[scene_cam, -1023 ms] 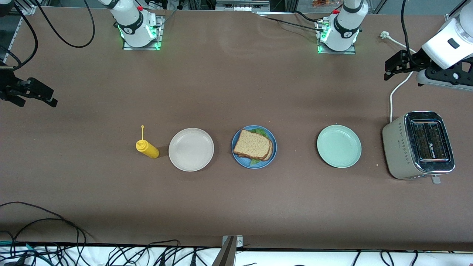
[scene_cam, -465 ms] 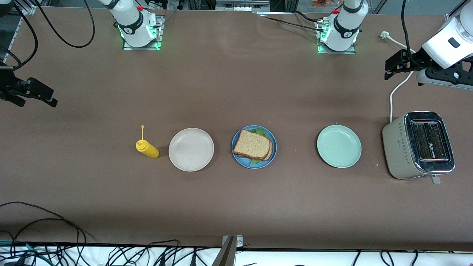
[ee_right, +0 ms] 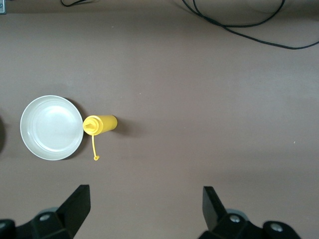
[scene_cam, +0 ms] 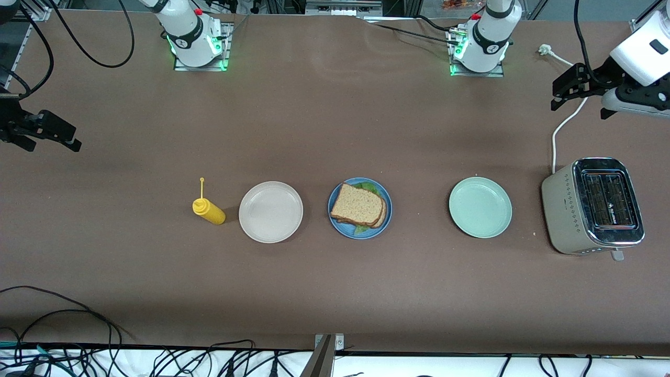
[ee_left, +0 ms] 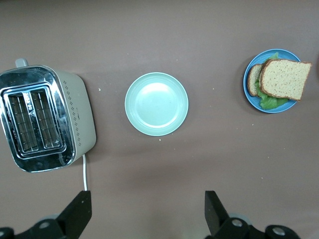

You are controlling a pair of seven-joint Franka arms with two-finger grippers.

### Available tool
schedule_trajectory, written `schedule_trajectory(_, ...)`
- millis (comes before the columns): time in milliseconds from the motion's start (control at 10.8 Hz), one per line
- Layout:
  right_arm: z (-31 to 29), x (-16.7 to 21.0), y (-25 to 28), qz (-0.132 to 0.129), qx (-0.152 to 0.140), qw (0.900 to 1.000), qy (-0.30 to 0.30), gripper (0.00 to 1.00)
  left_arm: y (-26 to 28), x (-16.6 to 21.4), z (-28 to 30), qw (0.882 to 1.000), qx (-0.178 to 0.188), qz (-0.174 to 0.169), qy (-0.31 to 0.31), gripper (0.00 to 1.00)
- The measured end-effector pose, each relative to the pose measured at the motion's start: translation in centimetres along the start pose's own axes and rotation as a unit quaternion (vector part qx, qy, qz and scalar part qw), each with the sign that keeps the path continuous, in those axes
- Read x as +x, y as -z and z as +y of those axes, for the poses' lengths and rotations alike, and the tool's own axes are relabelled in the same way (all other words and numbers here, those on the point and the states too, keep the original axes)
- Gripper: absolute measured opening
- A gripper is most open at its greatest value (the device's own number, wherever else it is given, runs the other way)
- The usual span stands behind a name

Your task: Make sandwich in blue plate with both arms

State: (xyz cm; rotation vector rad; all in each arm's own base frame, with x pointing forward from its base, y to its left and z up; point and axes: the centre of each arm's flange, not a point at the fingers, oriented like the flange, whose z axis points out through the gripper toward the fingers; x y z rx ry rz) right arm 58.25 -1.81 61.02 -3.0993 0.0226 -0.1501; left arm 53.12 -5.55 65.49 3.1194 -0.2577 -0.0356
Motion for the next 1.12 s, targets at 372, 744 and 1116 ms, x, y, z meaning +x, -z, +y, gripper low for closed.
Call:
schedule_trajectory(372, 0.0, 0.0, 0.0, 0.0, 0.0, 1.0, 0.0, 1.0, -0.31, 0.12, -0.23, 1.0, -0.001, -0.005, 0.002, 1.0)
schedule_trajectory(744, 0.0, -0.01, -0.01, 0.0, 0.0, 1.0, 0.0, 1.0, -0.35, 0.15, 0.11, 1.0, 0.0, -0.005, -0.001, 1.0)
schedule_trajectory(1116, 0.0, -0.01, -0.01, 0.0, 0.0, 1.0, 0.0, 1.0, -0.46, 0.09, -0.03, 1.0, 0.0, -0.01, 0.0, 1.0)
